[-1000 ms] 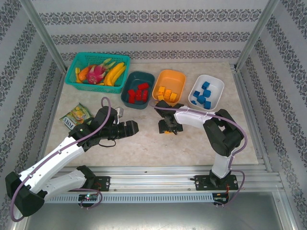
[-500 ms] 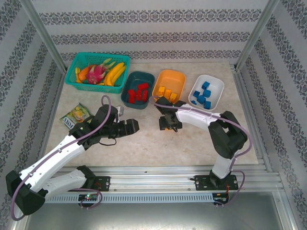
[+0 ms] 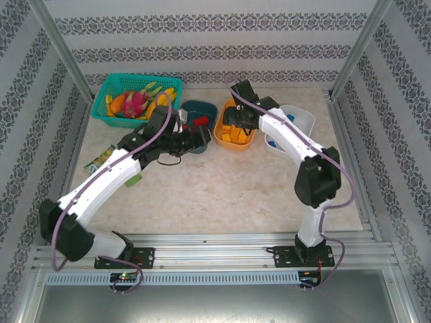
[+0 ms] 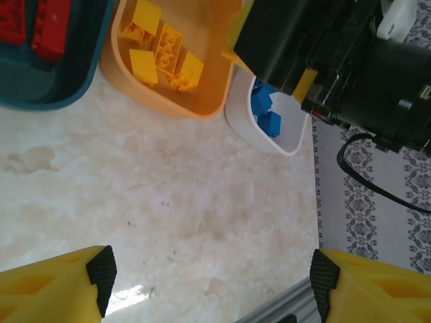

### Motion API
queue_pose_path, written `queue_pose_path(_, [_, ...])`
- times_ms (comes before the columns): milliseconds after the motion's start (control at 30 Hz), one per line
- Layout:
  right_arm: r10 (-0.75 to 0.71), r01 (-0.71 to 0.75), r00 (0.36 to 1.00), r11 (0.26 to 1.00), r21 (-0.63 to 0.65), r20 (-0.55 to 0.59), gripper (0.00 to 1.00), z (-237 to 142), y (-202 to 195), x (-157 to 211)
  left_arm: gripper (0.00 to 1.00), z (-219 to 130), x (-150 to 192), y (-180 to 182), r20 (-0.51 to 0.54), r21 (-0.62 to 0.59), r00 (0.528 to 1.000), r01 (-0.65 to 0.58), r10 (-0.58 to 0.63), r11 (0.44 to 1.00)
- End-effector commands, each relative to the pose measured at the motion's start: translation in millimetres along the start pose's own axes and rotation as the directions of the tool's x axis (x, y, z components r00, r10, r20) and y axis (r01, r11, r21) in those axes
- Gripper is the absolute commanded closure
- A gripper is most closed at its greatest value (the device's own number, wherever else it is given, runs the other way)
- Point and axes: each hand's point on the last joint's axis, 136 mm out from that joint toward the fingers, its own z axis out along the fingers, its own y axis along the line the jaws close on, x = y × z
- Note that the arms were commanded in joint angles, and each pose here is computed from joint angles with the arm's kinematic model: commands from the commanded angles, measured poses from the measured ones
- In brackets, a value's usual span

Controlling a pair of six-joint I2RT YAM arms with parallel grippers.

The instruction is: Sort the legos into containers by color

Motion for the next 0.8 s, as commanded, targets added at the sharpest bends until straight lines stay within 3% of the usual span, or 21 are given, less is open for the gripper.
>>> queue_pose_path(0, [0.02, -0.019, 0.999, 0.999, 0.029, -0.036, 0.4, 30, -11, -13, 0.22, 15, -32, -14, 0.031, 0.061, 0.999, -0.034, 0.032, 0.998])
queue_pose_path(400, [0.231, -0.224, 0.968, 0.972, 0.072, -0.096, 0.4, 138, -46, -42, 0.23, 93, -102, -16, 0.059, 0.098, 0.997, -0.056, 0.05, 0.994])
queue_pose_path(633, [0.313, -0.295, 0.941, 0.944, 0.146, -0.128, 0.39, 159, -59, -27, 0.23, 113, -111, -13, 0.039, 0.084, 0.998, -0.055, 0.052, 0.995])
queue_pose_path(767, [0.325, -0.306, 0.936, 0.941, 0.141, -0.138, 0.28, 160, -58, -25, 0.23, 112, -111, -15, 0.034, 0.089, 0.998, -0.051, 0.048, 0.995])
